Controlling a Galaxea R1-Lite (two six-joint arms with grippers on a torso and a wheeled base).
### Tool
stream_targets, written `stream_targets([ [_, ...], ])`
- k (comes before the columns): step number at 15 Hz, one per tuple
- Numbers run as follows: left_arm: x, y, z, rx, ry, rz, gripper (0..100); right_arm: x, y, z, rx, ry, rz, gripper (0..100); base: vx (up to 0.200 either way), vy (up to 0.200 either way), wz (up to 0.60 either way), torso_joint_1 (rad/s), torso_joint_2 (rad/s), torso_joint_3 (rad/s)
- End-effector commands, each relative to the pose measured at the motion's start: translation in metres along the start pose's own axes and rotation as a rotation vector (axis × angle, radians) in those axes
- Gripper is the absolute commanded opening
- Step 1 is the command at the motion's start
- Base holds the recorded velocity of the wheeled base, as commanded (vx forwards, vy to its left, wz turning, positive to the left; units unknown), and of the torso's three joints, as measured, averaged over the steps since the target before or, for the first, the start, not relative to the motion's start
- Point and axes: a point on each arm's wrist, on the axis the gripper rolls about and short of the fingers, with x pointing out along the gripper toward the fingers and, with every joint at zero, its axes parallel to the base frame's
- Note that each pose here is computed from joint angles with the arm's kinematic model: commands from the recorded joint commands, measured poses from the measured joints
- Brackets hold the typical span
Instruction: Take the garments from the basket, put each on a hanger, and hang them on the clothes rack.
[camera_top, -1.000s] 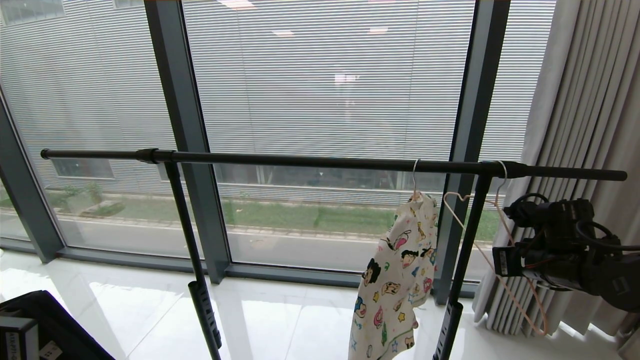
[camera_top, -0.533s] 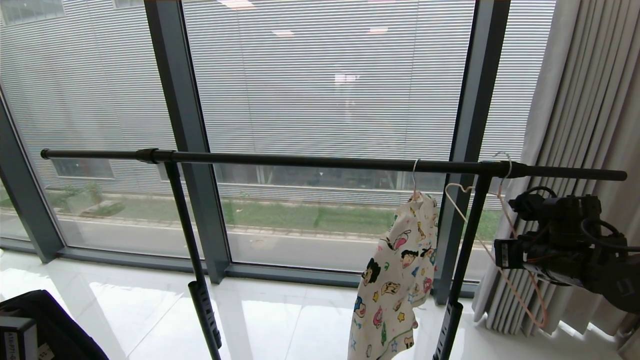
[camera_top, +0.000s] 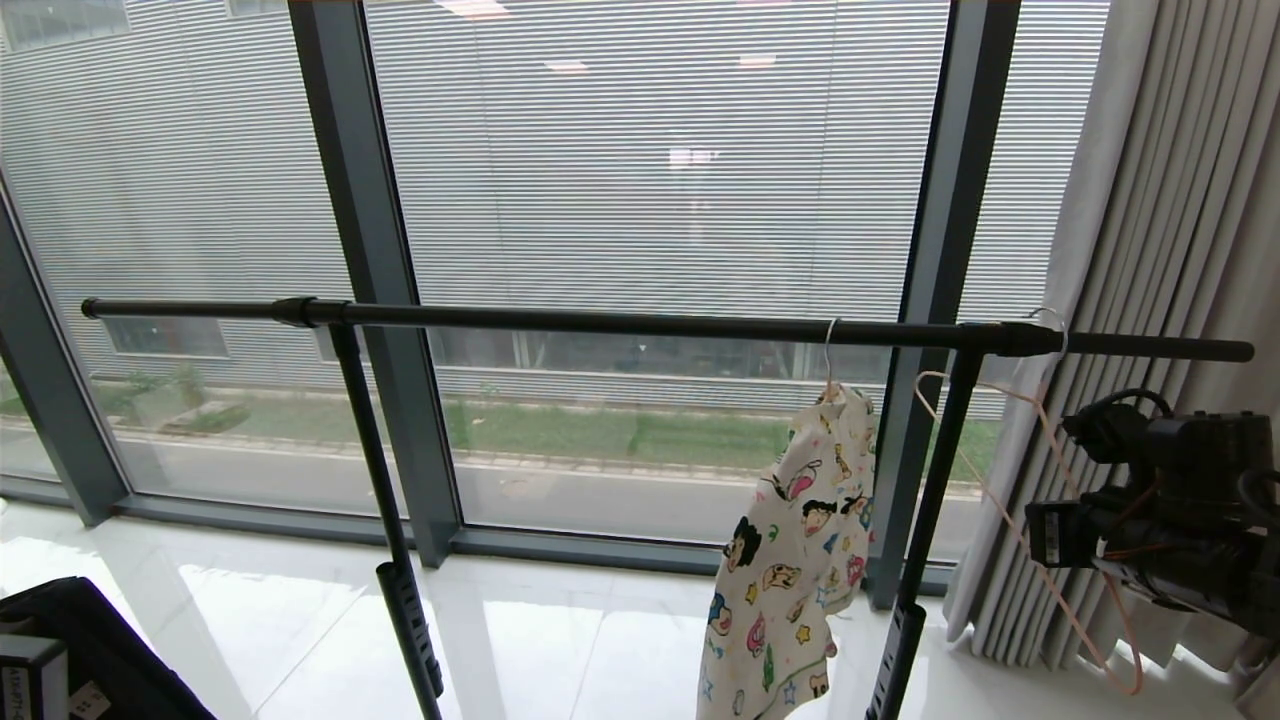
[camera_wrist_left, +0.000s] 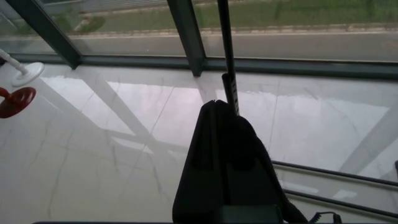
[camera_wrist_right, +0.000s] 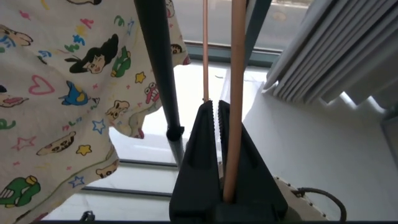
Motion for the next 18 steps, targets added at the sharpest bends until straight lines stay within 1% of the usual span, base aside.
stream_targets([
  [1,-0.002,0.001,0.002,-0.003,-0.014,0.003,0,-0.017,-0.002,-0.005,0.004,-0.033,0.005,0,0.000,0.000,0.00,0.000,0.00,0.000],
  [4,-0.004,0.002,0.003,-0.014,-0.041,0.007,0,-0.032,-0.005,-0.011,-0.001,-0.057,0.007,0,-0.200,0.000,0.00,0.007,0.00,0.001],
  [6,-0.004,0.002,0.003,-0.014,-0.041,0.007,0,-0.044,-0.007,-0.017,-0.004,-0.064,0.009,0,-0.200,0.000,0.00,-0.007,0.00,0.002],
  [8,-0.004,0.002,0.003,-0.014,-0.043,0.007,0,-0.055,-0.009,-0.027,-0.033,-0.061,0.011,0,-0.200,0.000,0.00,-0.002,0.00,0.007],
  [10,-0.004,0.002,0.003,-0.012,-0.044,0.008,0,-0.071,-0.012,-0.040,-0.074,-0.060,0.018,0,-0.200,0.000,0.00,-0.002,0.00,0.000],
  [12,-0.006,0.003,0.003,0.004,-0.054,0.010,0,-0.083,-0.011,-0.051,-0.096,-0.062,0.041,0,-0.200,0.000,0.00,-0.002,0.00,0.002],
  [14,-0.007,0.003,0.002,0.018,-0.058,0.011,0,-0.091,-0.006,-0.056,-0.120,-0.074,0.087,0,-0.200,0.000,0.00,0.000,0.00,0.007],
  [15,-0.007,0.003,0.002,0.018,-0.058,0.011,0,-0.093,-0.002,-0.054,-0.132,-0.090,0.127,0,-0.200,0.000,0.00,0.002,0.00,0.002],
  [16,-0.007,0.003,0.002,0.018,-0.058,0.011,0,-0.094,0.004,-0.049,-0.144,-0.109,0.185,0,-0.200,0.000,0.00,0.007,0.00,0.002],
  [18,-0.006,0.002,0.002,0.023,-0.054,0.005,0,-0.096,0.019,-0.037,-0.178,-0.147,0.328,0,0.000,0.000,0.00,0.000,0.00,0.000],
])
